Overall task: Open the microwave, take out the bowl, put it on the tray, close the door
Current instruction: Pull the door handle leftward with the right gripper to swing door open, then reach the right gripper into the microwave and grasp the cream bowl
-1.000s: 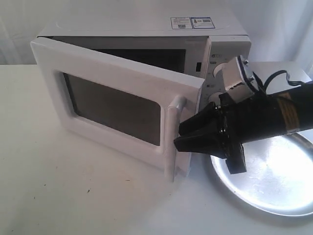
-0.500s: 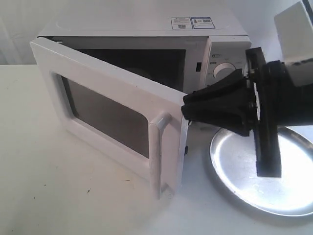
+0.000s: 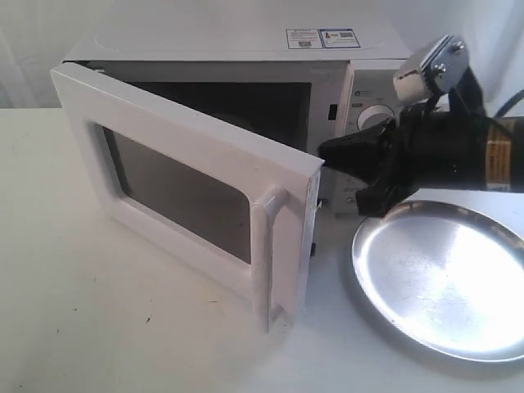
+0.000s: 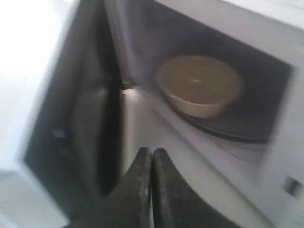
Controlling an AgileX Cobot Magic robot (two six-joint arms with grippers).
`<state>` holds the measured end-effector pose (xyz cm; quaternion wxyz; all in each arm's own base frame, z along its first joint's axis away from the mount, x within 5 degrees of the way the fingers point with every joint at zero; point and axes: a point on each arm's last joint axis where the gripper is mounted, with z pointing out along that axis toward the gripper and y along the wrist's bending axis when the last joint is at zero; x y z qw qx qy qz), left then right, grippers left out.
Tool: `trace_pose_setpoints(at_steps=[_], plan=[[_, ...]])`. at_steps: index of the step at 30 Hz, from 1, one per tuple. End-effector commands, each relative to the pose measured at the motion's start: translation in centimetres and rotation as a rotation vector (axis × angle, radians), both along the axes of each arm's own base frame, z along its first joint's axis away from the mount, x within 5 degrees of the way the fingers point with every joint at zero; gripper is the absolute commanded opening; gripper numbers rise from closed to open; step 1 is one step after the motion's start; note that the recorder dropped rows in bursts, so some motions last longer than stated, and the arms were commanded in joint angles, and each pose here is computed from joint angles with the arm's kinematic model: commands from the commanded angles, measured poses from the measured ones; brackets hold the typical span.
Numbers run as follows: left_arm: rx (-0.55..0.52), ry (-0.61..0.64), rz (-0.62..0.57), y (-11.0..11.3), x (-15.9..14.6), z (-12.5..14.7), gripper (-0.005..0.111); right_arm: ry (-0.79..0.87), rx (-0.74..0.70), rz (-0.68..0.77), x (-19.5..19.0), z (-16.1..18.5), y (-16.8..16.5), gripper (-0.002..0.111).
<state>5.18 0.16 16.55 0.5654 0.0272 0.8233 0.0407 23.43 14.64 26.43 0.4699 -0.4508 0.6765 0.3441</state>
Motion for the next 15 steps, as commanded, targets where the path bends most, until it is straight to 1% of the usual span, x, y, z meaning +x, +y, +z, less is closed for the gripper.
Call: trace_pose_setpoints(at_steps=[1, 3, 5, 8, 9, 11, 13, 15], plan=[[-0.009, -0.004, -0.003, 0.0, 0.0, 0.1, 0.000, -0.004, 0.159, 0.382, -2.4, 0.8, 2.0, 0.000], [-0.009, -0.004, -0.003, 0.0, 0.0, 0.1, 0.000, -0.049, 0.155, 0.416, -2.7, 0.8, 2.5, 0.000], [-0.009, -0.004, -0.003, 0.0, 0.0, 0.1, 0.000, -0.083, 0.166, 0.406, -2.8, 1.1, 2.8, 0.000], [-0.009, -0.004, -0.003, 0.0, 0.0, 0.1, 0.000, -0.078, 0.141, 0.173, -0.9, 0.7, 3.2, 0.000], [-0.009, -0.004, -0.003, 0.0, 0.0, 0.1, 0.000, -0.070, 0.127, 0.128, -0.6, 0.3, 3.4, 0.000], [-0.009, -0.004, -0.003, 0.0, 0.0, 0.1, 0.000, -0.043, 0.124, 0.095, -0.3, -0.4, 4.4, 0.000], [-0.009, -0.004, -0.003, 0.0, 0.0, 0.1, 0.000, -0.059, 0.157, 0.088, -0.2, -1.1, 5.7, 0.000], [-0.009, -0.004, -0.003, 0.0, 0.0, 0.1, 0.000, -0.076, 0.174, 0.052, 0.0, -2.2, 7.3, 0.004]])
